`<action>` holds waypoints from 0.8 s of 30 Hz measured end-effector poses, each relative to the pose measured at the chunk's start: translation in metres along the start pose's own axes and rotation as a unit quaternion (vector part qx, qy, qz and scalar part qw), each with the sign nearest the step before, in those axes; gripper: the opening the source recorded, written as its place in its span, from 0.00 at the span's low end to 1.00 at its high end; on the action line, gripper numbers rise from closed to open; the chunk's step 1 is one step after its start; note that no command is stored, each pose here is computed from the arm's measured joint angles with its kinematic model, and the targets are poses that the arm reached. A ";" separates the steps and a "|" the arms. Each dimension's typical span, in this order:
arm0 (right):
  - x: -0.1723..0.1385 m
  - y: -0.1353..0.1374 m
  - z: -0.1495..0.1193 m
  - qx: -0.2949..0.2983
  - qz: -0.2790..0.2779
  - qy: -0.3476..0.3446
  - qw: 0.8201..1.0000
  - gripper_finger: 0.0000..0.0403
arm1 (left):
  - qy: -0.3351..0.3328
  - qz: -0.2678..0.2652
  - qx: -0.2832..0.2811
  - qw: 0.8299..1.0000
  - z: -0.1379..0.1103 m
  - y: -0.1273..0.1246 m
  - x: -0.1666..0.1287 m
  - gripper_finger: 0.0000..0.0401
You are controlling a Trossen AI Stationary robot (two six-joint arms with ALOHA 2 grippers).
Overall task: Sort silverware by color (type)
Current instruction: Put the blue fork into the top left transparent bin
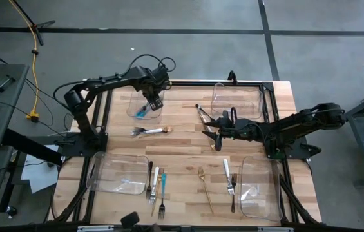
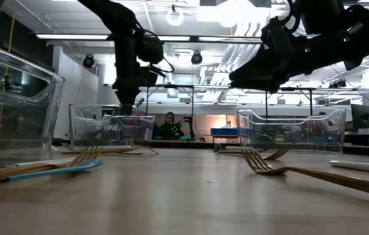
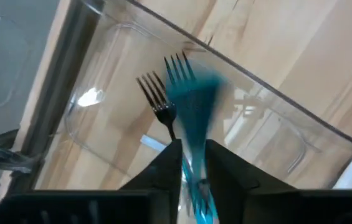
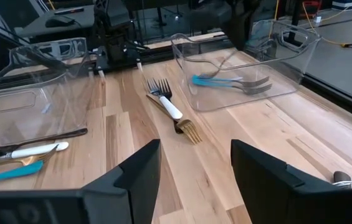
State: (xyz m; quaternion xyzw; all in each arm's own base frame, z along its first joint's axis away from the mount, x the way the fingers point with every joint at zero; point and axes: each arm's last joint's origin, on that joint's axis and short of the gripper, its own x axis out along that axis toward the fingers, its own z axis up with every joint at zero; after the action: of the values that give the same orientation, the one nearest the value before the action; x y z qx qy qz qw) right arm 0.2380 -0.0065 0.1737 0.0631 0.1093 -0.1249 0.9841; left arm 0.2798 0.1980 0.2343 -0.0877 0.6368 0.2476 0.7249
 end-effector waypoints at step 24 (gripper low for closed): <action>0.000 -0.001 0.000 -0.004 0.000 0.002 1.000 0.47 | -0.523 -0.176 0.002 0.834 -0.095 -0.054 -0.103 0.45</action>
State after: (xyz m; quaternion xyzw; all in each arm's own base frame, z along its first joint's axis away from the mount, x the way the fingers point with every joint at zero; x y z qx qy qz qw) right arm 0.2379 -0.0071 0.1733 0.0592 0.1119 -0.1248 0.9841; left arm 0.2143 0.0839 0.3076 -0.0538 0.1369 0.1236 0.9814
